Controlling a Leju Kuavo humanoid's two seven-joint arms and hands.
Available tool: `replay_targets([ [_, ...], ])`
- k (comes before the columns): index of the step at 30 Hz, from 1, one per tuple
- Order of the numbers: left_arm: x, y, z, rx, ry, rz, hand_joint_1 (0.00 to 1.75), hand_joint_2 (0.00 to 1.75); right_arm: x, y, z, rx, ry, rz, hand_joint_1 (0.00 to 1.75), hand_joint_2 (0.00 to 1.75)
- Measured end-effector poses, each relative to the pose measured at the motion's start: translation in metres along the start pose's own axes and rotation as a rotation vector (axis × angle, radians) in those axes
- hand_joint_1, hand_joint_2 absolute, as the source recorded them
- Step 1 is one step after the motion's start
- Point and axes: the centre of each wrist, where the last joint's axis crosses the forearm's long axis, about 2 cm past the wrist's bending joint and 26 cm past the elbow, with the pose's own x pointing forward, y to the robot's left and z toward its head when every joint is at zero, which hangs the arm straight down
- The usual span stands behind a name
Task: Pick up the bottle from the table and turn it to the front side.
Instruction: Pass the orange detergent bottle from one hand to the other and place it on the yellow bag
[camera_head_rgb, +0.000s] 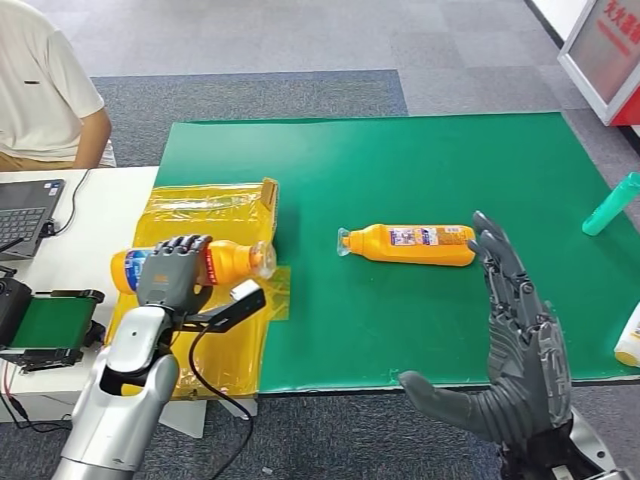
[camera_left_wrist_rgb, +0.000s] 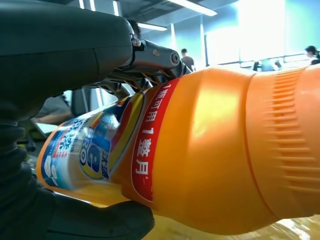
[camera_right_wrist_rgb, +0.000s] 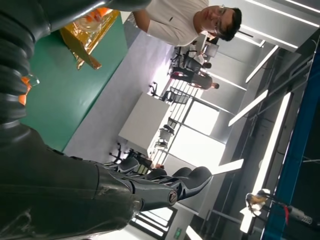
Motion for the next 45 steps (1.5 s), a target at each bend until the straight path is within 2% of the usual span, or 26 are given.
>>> replay_targets([
  [13,0.027,-0.012,-0.005,-0.062,-0.080,0.013,1.75,1.75,0.000,0.000,-0.003,-0.011,-0.061,-0.028,0.00,1.75],
  [14,0.029,-0.013,-0.005,-0.067,-0.085,0.014,1.67,1.75,0.000,0.000,-0.003,-0.011,-0.062,-0.027,0.00,1.75],
  [17,0.034,-0.015,-0.004,-0.080,-0.095,0.014,0.36,1.75,0.000,0.000,-0.003,-0.013,-0.066,-0.025,0.00,1.75],
  [18,0.035,-0.016,-0.004,-0.083,-0.094,0.013,0.00,1.75,0.000,0.000,-0.003,-0.015,-0.069,-0.026,0.00,1.75],
  [40,0.037,-0.024,-0.006,-0.110,-0.067,-0.013,0.00,1.75,0.002,-0.007,0.004,-0.045,-0.082,-0.037,0.00,1.75],
  [45,0.036,-0.025,-0.004,-0.100,-0.098,0.041,0.00,1.75,0.003,-0.009,0.006,-0.040,-0.076,-0.027,0.00,1.75],
])
